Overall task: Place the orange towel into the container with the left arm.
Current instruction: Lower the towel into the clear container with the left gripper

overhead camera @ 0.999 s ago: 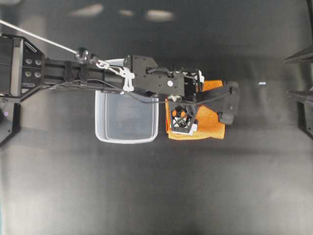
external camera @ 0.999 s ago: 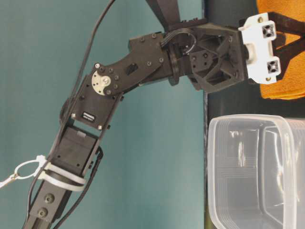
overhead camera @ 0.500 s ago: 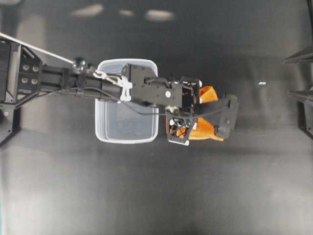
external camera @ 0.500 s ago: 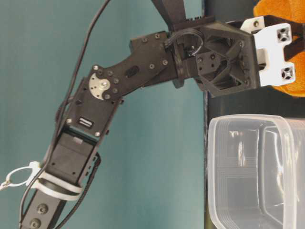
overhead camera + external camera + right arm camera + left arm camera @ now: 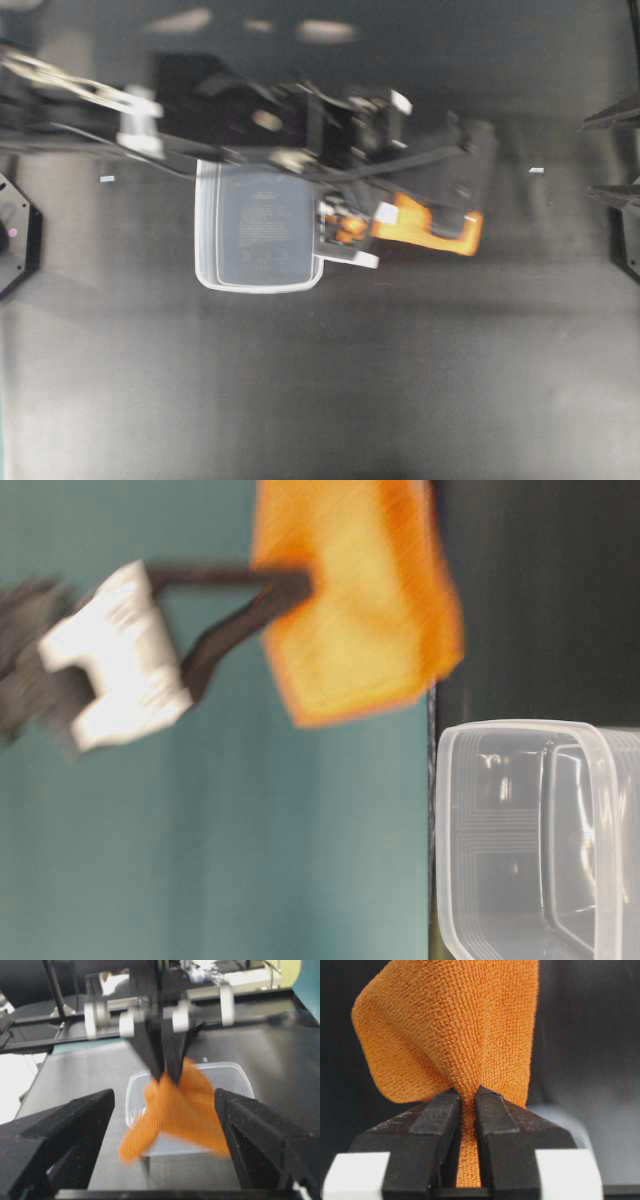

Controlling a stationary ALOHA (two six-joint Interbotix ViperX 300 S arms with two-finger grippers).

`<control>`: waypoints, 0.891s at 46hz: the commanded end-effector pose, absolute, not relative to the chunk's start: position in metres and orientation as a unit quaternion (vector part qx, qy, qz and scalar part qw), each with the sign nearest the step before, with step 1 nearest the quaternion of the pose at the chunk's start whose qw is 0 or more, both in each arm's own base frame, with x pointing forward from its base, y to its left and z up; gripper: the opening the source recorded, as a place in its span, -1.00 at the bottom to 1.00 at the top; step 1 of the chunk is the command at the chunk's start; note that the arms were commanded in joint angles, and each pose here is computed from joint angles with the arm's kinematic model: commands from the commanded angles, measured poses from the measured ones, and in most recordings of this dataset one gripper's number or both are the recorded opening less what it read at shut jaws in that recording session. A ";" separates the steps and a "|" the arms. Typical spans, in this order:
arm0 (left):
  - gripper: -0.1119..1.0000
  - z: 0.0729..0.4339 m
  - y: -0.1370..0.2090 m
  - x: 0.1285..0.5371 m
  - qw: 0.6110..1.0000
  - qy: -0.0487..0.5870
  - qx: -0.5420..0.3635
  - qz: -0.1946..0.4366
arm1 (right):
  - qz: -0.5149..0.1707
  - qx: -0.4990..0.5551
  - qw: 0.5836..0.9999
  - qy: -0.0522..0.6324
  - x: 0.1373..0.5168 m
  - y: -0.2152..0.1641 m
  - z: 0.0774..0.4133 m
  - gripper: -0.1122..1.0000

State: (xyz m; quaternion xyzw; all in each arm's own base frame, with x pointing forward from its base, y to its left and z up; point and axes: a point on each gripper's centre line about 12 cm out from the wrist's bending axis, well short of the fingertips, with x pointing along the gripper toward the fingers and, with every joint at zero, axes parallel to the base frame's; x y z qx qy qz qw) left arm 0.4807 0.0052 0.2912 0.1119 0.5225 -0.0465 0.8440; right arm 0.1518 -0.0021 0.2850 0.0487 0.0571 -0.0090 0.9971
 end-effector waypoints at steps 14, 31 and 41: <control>-0.70 0.281 0.017 0.402 0.827 0.552 0.098 -0.034 | -0.007 0.049 0.997 0.053 0.153 -0.001 0.290 0.60; -0.70 0.226 0.023 0.374 0.812 0.574 0.097 -0.036 | -0.006 0.048 0.997 0.056 0.154 -0.001 0.288 0.60; -0.69 0.211 0.026 0.374 0.811 0.577 0.091 -0.031 | -0.005 0.048 0.997 0.057 0.154 -0.001 0.288 0.60</control>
